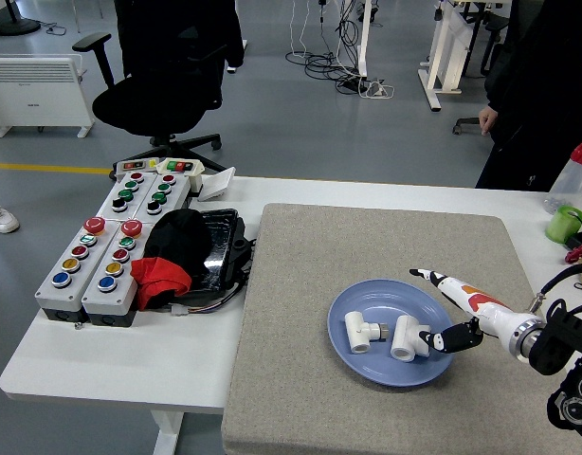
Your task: Pick pipe place plate twice
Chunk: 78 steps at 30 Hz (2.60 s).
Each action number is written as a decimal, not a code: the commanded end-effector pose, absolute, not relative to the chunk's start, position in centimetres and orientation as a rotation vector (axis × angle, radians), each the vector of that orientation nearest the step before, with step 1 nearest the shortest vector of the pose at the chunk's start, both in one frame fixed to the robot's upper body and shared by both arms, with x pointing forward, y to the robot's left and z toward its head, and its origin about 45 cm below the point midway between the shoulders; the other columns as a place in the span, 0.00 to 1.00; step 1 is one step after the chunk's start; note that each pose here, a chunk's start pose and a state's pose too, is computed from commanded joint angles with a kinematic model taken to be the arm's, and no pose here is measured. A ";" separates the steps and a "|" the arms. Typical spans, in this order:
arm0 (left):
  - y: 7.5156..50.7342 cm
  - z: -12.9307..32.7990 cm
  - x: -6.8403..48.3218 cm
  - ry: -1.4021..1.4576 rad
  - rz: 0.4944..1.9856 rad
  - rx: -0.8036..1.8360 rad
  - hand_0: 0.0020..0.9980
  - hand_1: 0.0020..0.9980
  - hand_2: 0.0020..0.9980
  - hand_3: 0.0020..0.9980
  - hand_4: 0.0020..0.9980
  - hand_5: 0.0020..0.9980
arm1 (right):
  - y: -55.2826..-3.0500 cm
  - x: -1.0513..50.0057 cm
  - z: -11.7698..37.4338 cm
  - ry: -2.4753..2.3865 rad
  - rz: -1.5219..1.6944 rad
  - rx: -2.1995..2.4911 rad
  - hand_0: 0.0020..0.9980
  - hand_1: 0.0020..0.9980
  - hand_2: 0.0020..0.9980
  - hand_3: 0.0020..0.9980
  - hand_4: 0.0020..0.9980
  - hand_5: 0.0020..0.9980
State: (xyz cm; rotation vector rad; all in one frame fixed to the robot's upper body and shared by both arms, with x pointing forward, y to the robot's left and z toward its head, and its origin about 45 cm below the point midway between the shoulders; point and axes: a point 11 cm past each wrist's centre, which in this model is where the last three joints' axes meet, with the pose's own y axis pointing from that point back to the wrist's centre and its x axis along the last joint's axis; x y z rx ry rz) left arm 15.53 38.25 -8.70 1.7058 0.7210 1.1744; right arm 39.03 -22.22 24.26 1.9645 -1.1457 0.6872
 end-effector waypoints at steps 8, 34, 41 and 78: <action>38.4 -8.6 15.7 0.714 1.180 1.706 0.65 0.63 0.64 0.56 0.40 1.00 | -25.3 39.8 28.0 -1.536 0.723 2.038 0.99 0.92 1.00 0.98 0.69 0.20; 38.6 -8.4 16.3 0.700 1.190 1.704 0.66 0.63 0.64 0.56 0.39 1.00 | -43.3 35.7 27.3 -2.877 -0.316 1.979 0.83 0.78 0.86 0.82 0.45 0.36; 38.7 -8.3 16.4 0.696 1.194 1.702 0.66 0.63 0.64 0.56 0.39 1.00 | -44.0 34.3 25.3 -2.900 -0.374 1.908 0.83 0.78 0.86 0.81 0.44 0.39; 38.5 -8.8 15.3 0.706 1.162 1.719 0.66 0.63 0.64 0.56 0.40 1.00 | -45.0 33.1 23.3 -2.899 -0.447 1.806 0.82 0.77 0.85 0.81 0.44 0.43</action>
